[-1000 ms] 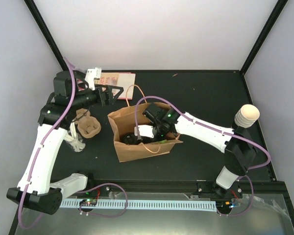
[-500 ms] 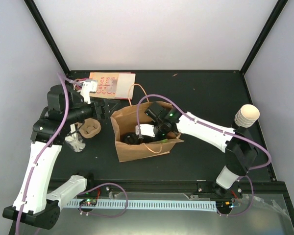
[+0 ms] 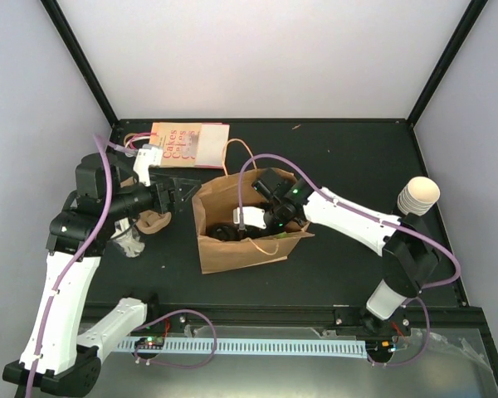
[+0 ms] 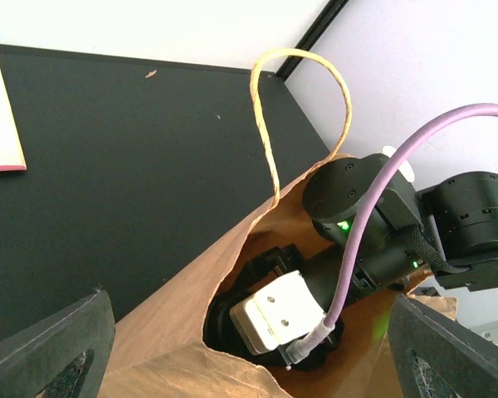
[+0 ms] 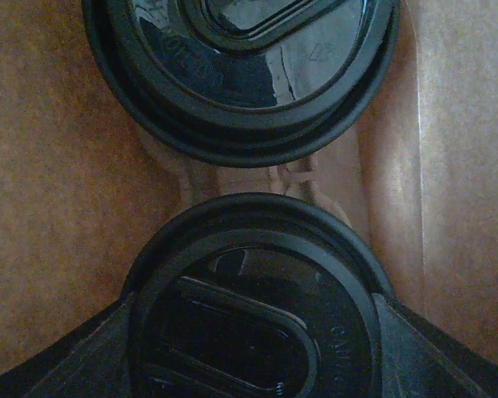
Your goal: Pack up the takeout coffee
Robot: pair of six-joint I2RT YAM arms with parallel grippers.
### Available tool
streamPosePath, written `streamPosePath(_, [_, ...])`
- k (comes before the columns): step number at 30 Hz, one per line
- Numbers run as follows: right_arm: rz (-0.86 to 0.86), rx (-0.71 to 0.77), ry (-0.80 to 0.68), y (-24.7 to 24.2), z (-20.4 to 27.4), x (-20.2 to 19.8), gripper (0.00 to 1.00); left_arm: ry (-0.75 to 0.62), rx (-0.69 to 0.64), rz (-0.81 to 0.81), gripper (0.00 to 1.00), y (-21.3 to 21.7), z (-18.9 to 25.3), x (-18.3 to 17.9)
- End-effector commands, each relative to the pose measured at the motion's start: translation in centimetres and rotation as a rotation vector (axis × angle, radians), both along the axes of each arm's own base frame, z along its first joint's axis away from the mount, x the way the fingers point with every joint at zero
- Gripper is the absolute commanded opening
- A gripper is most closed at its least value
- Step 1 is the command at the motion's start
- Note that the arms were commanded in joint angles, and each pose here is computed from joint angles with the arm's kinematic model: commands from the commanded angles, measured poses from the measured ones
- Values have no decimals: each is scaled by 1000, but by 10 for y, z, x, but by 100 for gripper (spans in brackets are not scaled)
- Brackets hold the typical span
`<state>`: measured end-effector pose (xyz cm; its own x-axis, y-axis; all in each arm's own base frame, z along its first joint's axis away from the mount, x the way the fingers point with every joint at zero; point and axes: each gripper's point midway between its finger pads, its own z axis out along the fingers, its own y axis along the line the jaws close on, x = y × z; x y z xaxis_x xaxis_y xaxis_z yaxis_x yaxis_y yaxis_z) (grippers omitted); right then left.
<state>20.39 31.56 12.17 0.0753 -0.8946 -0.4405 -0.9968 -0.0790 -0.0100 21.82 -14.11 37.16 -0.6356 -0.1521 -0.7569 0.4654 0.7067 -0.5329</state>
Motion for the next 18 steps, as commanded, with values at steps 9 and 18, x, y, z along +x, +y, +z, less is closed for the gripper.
streamPosePath(9, [-3, -175, 140, -40, -68, -34, 45, 166, 46, -65, 92, -6, -28, -30])
streamPosePath(18, [-27, -230, 148, -28, -74, -39, 46, 308, 190, 17, 93, 14, -57, -55])
